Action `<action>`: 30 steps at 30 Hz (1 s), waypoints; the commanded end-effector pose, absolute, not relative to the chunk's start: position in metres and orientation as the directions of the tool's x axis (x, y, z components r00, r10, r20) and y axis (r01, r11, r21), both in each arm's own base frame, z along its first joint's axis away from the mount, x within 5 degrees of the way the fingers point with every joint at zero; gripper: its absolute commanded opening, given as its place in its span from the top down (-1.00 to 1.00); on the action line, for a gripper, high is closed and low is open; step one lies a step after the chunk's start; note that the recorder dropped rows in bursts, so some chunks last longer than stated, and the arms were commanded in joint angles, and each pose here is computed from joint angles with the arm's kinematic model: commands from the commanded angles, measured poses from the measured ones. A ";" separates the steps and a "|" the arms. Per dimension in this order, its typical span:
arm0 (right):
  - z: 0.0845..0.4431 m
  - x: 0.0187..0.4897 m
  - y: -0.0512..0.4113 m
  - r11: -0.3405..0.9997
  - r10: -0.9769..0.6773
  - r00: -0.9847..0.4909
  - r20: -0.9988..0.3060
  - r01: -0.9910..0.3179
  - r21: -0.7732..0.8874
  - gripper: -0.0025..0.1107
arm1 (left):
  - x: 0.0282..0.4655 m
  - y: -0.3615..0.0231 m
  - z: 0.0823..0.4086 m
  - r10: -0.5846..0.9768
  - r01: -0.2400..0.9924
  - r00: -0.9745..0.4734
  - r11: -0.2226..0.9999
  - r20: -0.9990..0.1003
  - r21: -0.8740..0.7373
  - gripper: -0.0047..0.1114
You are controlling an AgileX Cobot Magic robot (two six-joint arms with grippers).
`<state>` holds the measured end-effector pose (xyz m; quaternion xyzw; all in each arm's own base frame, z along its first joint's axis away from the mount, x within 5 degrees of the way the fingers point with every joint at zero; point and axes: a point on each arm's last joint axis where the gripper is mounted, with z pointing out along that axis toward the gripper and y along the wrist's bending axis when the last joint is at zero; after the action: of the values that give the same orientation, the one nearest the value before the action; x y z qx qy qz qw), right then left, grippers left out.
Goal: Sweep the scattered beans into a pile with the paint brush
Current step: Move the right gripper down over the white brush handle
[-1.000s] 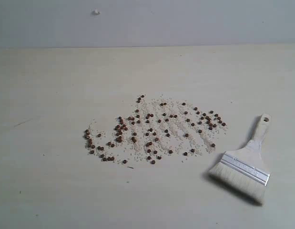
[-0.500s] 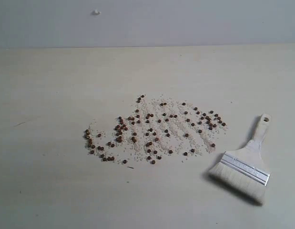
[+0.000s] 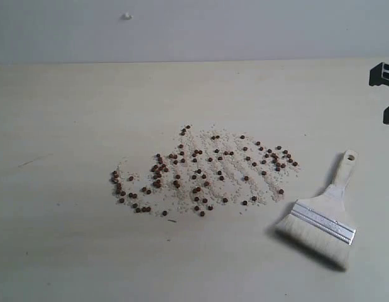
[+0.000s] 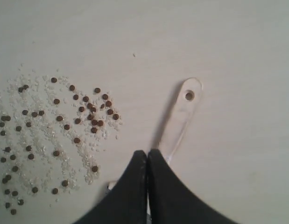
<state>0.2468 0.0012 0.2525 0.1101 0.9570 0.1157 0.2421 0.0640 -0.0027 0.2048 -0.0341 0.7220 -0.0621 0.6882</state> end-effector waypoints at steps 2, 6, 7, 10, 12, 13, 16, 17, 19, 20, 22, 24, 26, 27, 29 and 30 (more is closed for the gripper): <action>0.256 0.252 -0.001 0.955 0.257 -0.834 -0.489 0.140 0.262 0.96 | 0.064 -0.003 0.204 -0.137 0.043 -0.047 0.989 -0.989 -0.139 0.92; 0.251 0.254 -0.002 0.942 0.306 -0.837 -0.455 0.196 0.273 0.96 | 0.064 -0.003 0.204 -0.137 0.043 -0.047 0.989 -0.989 -0.139 0.92; 0.248 0.254 -0.004 0.941 0.316 -0.842 -0.437 0.221 0.255 0.96 | 0.064 -0.003 0.204 -0.137 0.043 -0.047 0.989 -0.989 -0.139 0.92; 0.237 0.251 -0.013 0.930 0.367 -0.845 -0.389 0.323 0.175 0.90 | 0.064 -0.003 0.204 -0.137 0.043 -0.047 0.989 -0.989 -0.139 0.92; 0.233 0.248 -0.018 0.908 0.418 -0.817 -0.398 0.390 0.153 0.79 | 0.064 -0.003 0.204 -0.137 0.043 -0.047 0.989 -0.989 -0.139 0.92; 0.231 0.248 -0.018 0.892 0.451 -0.800 -0.395 0.419 0.169 0.73 | 0.064 -0.003 0.204 -0.137 0.043 -0.047 0.989 -0.989 -0.139 0.92; 0.232 0.250 -0.001 0.914 0.406 -0.817 -0.410 0.364 0.180 0.37 | 0.064 -0.003 0.204 -0.137 0.043 -0.047 0.989 -0.989 -0.139 0.92; 0.232 0.252 0.007 0.925 0.379 -0.824 -0.422 0.332 0.185 0.23 | 0.064 -0.003 0.204 -0.137 0.043 -0.047 0.989 -0.989 -0.139 0.92; 0.227 0.255 0.021 0.925 0.375 -0.835 -0.402 0.312 0.216 0.07 | 0.064 -0.003 0.204 -0.137 0.043 -0.047 0.989 -0.989 -0.139 0.92; 0.222 0.257 0.025 0.922 0.381 -0.844 -0.377 0.316 0.224 0.02 | 0.064 -0.003 0.204 -0.137 0.043 -0.047 0.989 -0.989 -0.139 0.92; 0.207 0.261 0.031 0.906 0.411 -0.860 -0.303 0.349 0.240 -0.04 | 0.064 -0.003 0.204 -0.137 0.043 -0.047 0.989 -0.989 -0.139 0.92; 0.190 0.263 0.032 0.905 0.414 -0.881 -0.227 0.371 0.210 -0.05 | 0.064 -0.003 0.204 -0.137 0.043 -0.047 0.989 -0.989 -0.139 0.92; 0.175 0.268 0.032 0.904 0.417 -0.889 -0.190 0.383 0.189 -0.05 | 0.064 -0.003 0.204 -0.137 0.043 -0.047 0.989 -0.989 -0.139 0.92; 0.171 0.270 0.033 0.900 0.426 -0.884 -0.194 0.391 0.193 -0.05 | 0.064 -0.003 0.204 -0.137 0.043 -0.047 0.989 -0.989 -0.139 0.92; 0.166 0.275 0.035 0.894 0.439 -0.875 -0.204 0.402 0.200 -0.05 | 0.064 -0.003 0.204 -0.137 0.043 -0.047 0.989 -0.989 -0.139 0.92; 0.165 0.277 0.035 0.885 0.456 -0.864 -0.214 0.415 0.210 -0.05 | 0.064 -0.003 0.204 -0.137 0.043 -0.047 0.989 -0.989 -0.139 0.92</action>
<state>0.2724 0.0338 0.1674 0.2148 0.9672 0.0733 0.1138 0.0640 -0.0027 0.2048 -0.0341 0.7220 -0.0621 0.6882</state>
